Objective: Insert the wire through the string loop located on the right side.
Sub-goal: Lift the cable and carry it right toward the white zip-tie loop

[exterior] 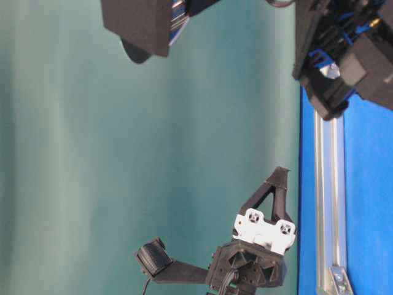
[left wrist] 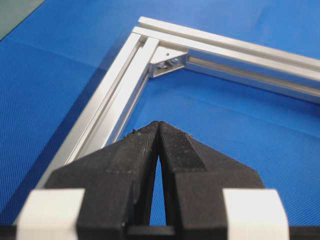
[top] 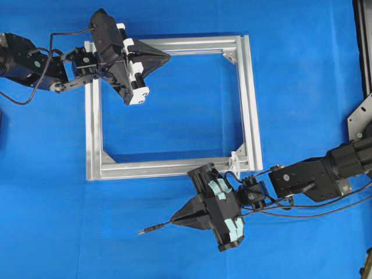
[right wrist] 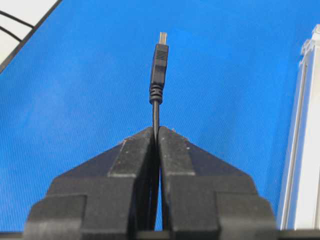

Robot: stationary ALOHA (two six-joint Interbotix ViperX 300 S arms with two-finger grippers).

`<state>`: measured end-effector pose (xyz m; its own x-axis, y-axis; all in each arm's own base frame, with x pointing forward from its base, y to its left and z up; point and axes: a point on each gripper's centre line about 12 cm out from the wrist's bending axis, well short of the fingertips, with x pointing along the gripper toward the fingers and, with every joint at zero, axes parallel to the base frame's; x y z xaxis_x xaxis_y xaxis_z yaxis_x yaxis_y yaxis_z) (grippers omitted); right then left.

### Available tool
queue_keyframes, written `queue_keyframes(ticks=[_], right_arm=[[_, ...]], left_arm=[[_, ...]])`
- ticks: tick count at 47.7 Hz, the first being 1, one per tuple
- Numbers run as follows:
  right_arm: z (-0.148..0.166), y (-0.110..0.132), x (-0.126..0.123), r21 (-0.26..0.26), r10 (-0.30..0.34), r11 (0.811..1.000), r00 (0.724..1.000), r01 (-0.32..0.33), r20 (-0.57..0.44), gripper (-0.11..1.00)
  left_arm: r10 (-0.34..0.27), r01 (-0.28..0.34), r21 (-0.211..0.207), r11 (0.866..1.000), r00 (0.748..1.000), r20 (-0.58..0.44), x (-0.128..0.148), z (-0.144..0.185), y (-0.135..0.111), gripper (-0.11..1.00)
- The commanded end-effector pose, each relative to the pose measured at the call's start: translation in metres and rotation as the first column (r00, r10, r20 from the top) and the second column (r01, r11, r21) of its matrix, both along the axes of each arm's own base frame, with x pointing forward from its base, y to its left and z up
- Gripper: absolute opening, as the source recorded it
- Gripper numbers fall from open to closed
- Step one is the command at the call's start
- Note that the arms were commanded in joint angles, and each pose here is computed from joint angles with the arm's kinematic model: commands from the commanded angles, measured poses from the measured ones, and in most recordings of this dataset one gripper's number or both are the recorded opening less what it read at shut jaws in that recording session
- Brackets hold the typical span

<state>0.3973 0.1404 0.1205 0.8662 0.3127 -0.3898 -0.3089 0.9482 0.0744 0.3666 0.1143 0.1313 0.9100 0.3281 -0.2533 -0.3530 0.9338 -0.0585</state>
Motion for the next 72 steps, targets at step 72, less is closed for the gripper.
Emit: queue_keyframes(ticks=[72], right_arm=[[0.012,-0.066,-0.21,-0.02,0.029,0.999,0.996,-0.031,-0.089,-0.04]], left_arm=[[-0.004,0.003,0.018,1.0,0.999,0.049,0.003,0.016,0.0,0.0]])
